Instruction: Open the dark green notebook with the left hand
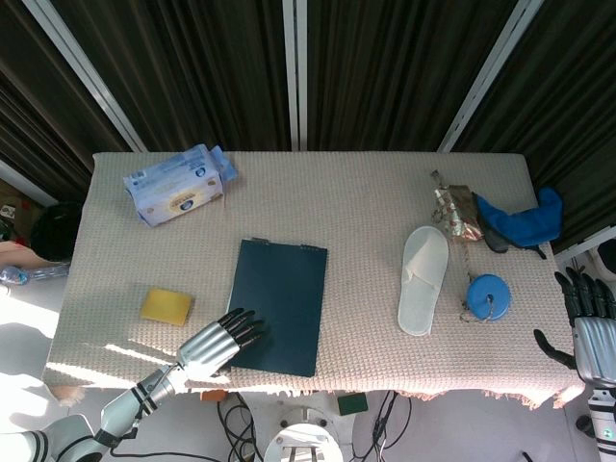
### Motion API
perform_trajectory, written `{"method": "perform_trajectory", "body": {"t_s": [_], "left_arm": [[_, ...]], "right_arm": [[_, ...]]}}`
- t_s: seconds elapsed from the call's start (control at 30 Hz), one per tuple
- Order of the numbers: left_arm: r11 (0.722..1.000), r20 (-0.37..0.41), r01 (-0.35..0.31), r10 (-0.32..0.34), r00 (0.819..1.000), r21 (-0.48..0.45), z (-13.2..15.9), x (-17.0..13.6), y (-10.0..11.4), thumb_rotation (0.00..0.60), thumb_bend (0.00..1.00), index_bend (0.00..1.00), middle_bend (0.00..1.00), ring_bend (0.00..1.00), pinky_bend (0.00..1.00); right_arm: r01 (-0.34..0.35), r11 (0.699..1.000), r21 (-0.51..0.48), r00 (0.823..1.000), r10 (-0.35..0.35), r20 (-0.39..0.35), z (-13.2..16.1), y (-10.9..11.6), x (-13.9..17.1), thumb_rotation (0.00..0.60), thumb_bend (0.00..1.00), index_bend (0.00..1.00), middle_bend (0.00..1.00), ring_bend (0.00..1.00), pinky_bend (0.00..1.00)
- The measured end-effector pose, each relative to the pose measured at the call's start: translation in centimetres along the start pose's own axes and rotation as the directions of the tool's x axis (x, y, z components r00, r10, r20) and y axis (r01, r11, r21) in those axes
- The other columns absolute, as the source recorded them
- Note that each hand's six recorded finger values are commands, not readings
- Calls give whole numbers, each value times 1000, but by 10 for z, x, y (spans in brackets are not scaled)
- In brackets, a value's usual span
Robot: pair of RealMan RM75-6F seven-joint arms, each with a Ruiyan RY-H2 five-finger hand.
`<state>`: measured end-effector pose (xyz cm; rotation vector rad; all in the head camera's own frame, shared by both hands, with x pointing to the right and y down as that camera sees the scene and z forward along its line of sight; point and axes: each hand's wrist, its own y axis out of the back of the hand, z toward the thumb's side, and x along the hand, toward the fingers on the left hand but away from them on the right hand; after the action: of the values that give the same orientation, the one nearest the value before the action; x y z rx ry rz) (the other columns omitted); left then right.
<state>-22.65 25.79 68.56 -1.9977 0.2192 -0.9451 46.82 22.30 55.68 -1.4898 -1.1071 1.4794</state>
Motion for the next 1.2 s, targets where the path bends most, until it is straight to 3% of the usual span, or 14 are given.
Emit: {"method": "perform_trajectory", "body": {"t_s": [0.5, 0.87, 1.2], "left_arm": [[1000, -5, -20, 20, 1000, 2, 5, 2, -2, 600, 269, 223, 128, 35, 126], [995, -31, -80, 82, 996, 62, -3, 3, 4, 600, 299, 369, 219, 102, 192], [982, -45, -135, 142, 989, 130, -12, 7, 6, 600, 426, 497, 297, 155, 260]], "right_arm": [[1, 1000, 6, 1000, -1, -3, -4, 1, 3, 580, 240, 0, 0, 0, 0], [-1, 1000, 5, 1000, 1, -6, -3, 0, 4, 579, 241, 0, 0, 0, 0], [-6, 1000, 10, 1000, 6, -8, 0, -1, 2, 577, 241, 0, 0, 0, 0]]}}
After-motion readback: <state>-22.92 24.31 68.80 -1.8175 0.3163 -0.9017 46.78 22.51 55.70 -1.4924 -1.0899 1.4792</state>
